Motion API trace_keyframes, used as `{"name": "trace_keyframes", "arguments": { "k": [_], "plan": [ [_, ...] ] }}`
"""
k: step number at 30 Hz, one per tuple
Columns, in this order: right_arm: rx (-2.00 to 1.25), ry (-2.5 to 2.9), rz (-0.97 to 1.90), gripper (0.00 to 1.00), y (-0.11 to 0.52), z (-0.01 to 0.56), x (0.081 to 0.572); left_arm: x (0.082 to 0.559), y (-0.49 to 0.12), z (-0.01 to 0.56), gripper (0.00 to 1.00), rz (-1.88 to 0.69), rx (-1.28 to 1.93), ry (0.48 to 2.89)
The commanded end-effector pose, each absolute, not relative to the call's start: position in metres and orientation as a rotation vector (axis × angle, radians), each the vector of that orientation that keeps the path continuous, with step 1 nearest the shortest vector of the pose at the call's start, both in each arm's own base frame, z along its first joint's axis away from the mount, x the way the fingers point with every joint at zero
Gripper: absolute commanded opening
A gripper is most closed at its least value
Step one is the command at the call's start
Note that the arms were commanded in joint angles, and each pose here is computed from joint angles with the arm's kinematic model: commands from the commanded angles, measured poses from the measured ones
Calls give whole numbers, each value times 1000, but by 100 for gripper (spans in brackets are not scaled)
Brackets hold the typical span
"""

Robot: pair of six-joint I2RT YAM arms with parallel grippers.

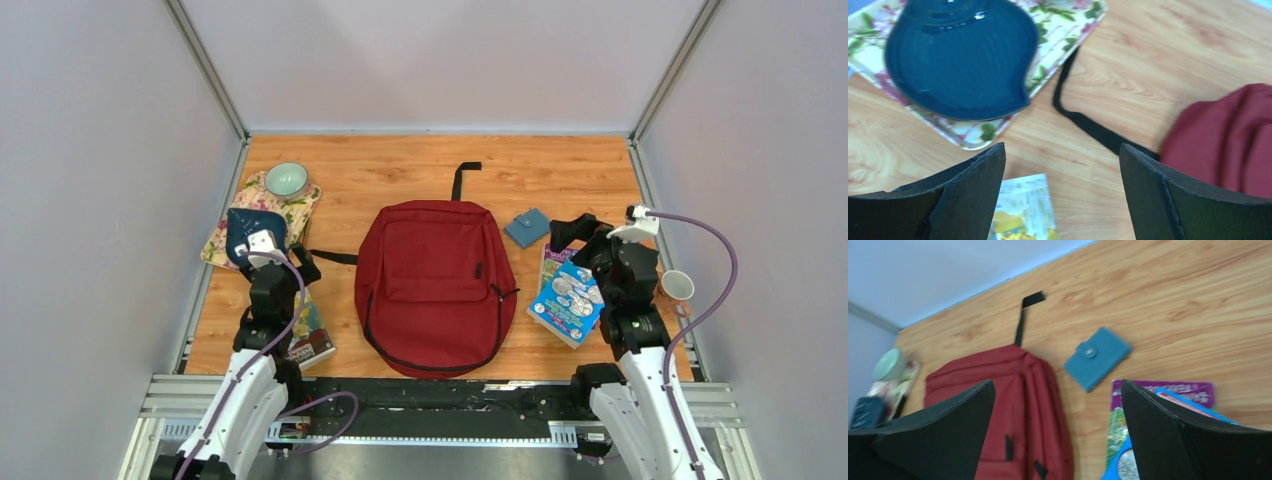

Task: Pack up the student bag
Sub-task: Unzip the student bag at the center of the board.

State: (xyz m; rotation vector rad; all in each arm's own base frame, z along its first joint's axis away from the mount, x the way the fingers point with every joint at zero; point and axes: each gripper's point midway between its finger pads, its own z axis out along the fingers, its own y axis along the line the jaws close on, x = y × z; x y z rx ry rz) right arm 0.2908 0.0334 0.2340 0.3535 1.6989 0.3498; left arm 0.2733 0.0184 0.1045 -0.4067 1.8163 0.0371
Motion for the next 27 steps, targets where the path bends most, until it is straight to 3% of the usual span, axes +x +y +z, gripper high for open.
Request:
{"name": "trace_keyframes", "arguments": {
  "k": [1,3,5,11,16,22,27],
  "plan": [
    [349,1750,662,100,78,223,277,265,-16,116,91,-205,-461,1914],
    [409,1826,687,100,80,211,273,250,-18,108,93,-239,-624,2008],
    [399,1911,741,100,91,204,268,247,-28,116,99,-283,-549,2046],
    [626,2019,722,100,84,196,264,222,-53,116,99,-401,-413,2178],
    [569,2029,674,100,80,219,263,218,-78,114,99,-591,-416,2170],
    [515,2264,582,100,78,173,243,208,-105,113,99,-777,-380,2255],
    [387,2338,779,99,108,154,236,197,-110,110,99,-803,-297,2267]
  ]
}}
